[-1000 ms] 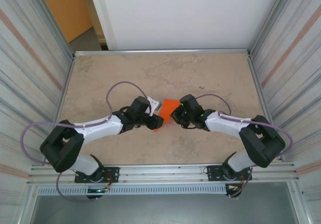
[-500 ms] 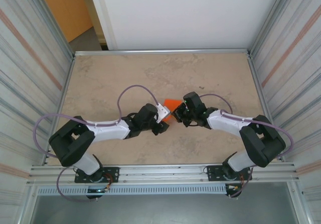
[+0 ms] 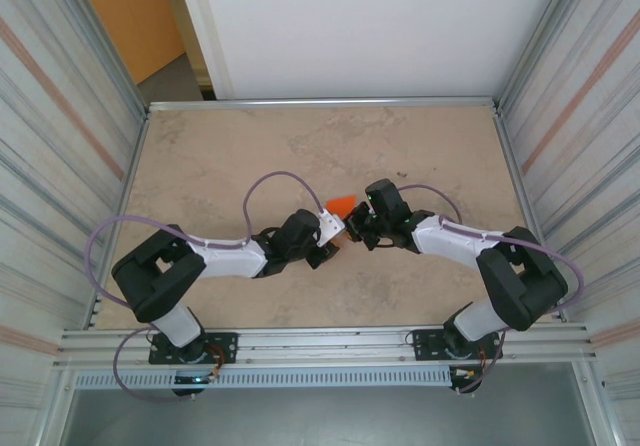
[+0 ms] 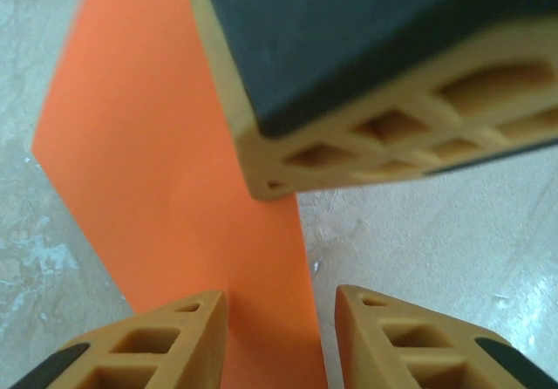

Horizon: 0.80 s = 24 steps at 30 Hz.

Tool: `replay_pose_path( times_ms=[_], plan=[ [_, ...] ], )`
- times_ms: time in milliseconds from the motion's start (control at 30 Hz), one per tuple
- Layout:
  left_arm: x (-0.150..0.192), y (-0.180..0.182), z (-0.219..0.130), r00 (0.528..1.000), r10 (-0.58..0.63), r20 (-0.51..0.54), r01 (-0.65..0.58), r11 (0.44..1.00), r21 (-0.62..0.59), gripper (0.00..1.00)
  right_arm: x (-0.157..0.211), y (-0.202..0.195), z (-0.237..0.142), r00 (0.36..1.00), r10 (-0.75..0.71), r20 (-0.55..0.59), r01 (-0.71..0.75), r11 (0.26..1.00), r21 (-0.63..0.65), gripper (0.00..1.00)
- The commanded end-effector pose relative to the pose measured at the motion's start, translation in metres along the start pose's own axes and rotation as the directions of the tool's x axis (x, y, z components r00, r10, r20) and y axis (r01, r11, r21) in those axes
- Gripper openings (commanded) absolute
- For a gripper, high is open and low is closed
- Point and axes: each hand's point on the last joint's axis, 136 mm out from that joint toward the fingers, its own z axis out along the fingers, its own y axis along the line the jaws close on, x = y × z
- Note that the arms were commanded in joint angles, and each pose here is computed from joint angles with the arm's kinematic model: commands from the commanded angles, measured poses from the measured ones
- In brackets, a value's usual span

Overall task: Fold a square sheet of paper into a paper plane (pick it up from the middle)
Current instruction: Fold the wing for the fifth time at the center of the table.

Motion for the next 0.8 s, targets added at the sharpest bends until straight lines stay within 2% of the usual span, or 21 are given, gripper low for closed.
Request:
replay_pose_path(
  times_ms=[0, 267, 467, 600, 767],
  plan=[
    [0.000, 0.003, 0.001, 1.000, 0.010, 0.016, -0.010, 1.000, -0.029, 0.36, -0.001, 0.000, 0.001, 0.999, 0.041, -0.012, -0.041, 0.999, 0.012, 0.05],
    [0.007, 0.002, 0.004, 1.000, 0.003, 0.006, -0.003, 1.000, -0.028, 0.23, -0.005, 0.003, -0.004, 0.999, 0.049, -0.007, -0.049, 0.999, 0.003, 0.17],
    [0.008, 0.001, 0.006, 1.000, -0.019, 0.009, 0.019, 1.000, -0.019, 0.13, -0.020, -0.004, -0.018, 0.998, 0.044, 0.041, -0.045, 0.999, 0.027, 0.39],
    [0.010, -0.001, 0.007, 0.996, -0.085, 0.012, 0.085, 0.996, 0.026, 0.07, -0.034, -0.007, -0.036, 0.994, 0.000, 0.110, -0.005, 0.999, 0.049, 0.49],
    [0.006, -0.004, 0.003, 0.973, -0.229, 0.002, 0.226, 0.962, 0.153, 0.03, -0.048, -0.013, -0.056, 0.982, -0.067, 0.176, 0.055, 0.996, 0.076, 0.55]
  ],
)
